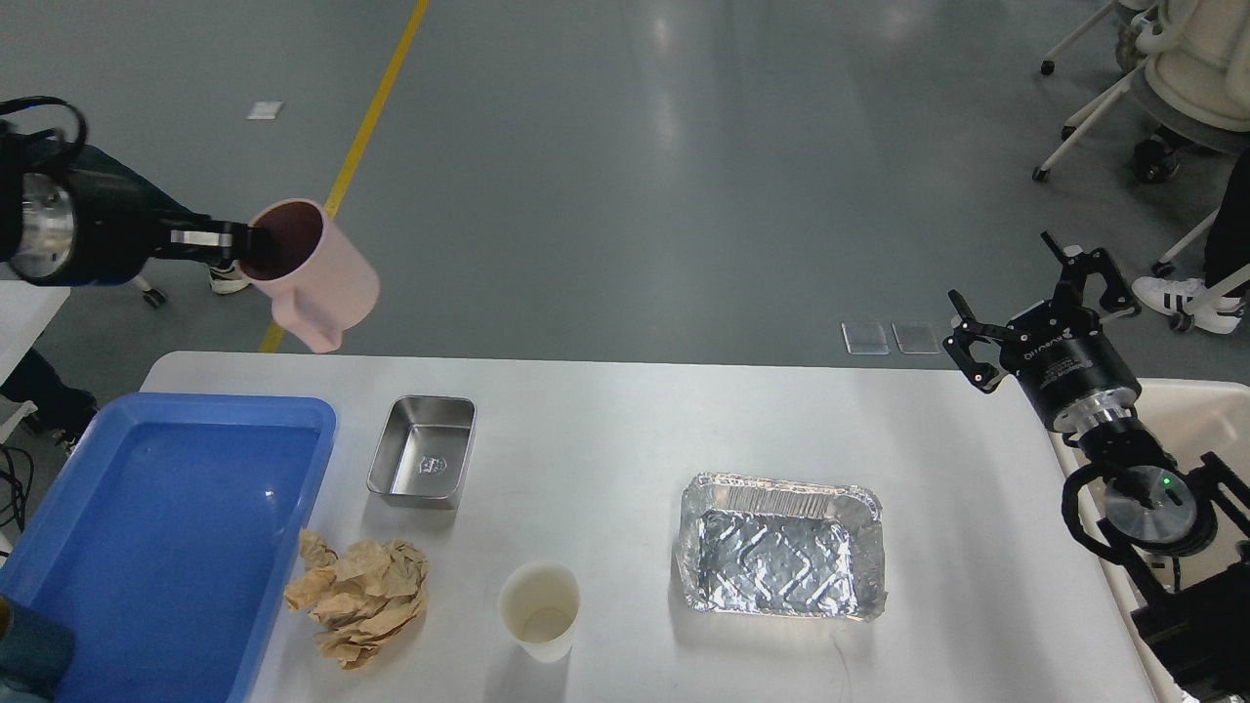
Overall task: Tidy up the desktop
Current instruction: 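Lower the pink mug into the blue bin and release it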
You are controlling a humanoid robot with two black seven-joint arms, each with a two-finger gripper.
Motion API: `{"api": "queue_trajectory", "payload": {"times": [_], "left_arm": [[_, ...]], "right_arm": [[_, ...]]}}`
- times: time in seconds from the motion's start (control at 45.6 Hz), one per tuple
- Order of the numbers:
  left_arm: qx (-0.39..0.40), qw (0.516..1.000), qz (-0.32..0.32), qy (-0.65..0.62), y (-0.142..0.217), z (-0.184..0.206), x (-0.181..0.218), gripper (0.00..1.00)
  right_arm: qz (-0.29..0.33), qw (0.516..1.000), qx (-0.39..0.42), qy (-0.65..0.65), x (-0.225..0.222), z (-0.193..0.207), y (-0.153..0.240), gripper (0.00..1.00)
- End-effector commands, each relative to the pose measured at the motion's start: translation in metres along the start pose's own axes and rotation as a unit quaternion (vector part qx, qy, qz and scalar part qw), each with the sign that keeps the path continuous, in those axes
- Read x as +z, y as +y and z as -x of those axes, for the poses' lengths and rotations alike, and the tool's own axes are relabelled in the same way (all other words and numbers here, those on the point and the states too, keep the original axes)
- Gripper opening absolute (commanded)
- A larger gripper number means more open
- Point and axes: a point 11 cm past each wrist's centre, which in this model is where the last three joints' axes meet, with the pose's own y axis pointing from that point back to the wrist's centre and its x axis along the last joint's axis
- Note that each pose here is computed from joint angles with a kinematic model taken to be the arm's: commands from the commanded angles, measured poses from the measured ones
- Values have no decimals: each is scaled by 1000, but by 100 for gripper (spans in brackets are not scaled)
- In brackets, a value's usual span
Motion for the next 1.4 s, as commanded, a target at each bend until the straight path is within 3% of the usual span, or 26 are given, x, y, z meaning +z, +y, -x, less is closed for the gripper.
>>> {"api": "queue_trajectory", "payload": {"times": [0.0,0.176,0.417,0.812,1.097,1.163,1.185,1.229,1.251,1.383], "left_arm": [[-9,997,-62,35,33,33,-55,0],[-13,988,-130,77,65,78,-110,0],[-37,982,-149,107,59,165,-138,0],[-90,976,-144,136,34,279,-131,0],[-75,978,-137,140,27,313,-126,2],[-73,979,-127,142,21,312,-121,16],[-74,979,-124,145,19,313,-119,45],[-71,979,-123,147,18,311,-118,76],[-71,979,-123,147,18,311,-118,86],[-76,979,-121,148,18,312,-117,95]], "right_arm": [[1,1000,-1,-1,1,1,-1,100],[1,1000,-3,-3,2,2,-1,100],[1,1000,-3,-3,3,2,-1,100],[2,1000,-1,-3,4,0,0,100],[2,1000,-4,-3,3,2,1,100],[2,1000,-4,-3,3,2,1,100],[2,1000,-3,-3,3,2,1,100],[2,1000,-3,-3,3,2,1,100],[2,1000,-3,-3,3,2,1,100],[2,1000,-3,-3,3,2,1,100]]}}
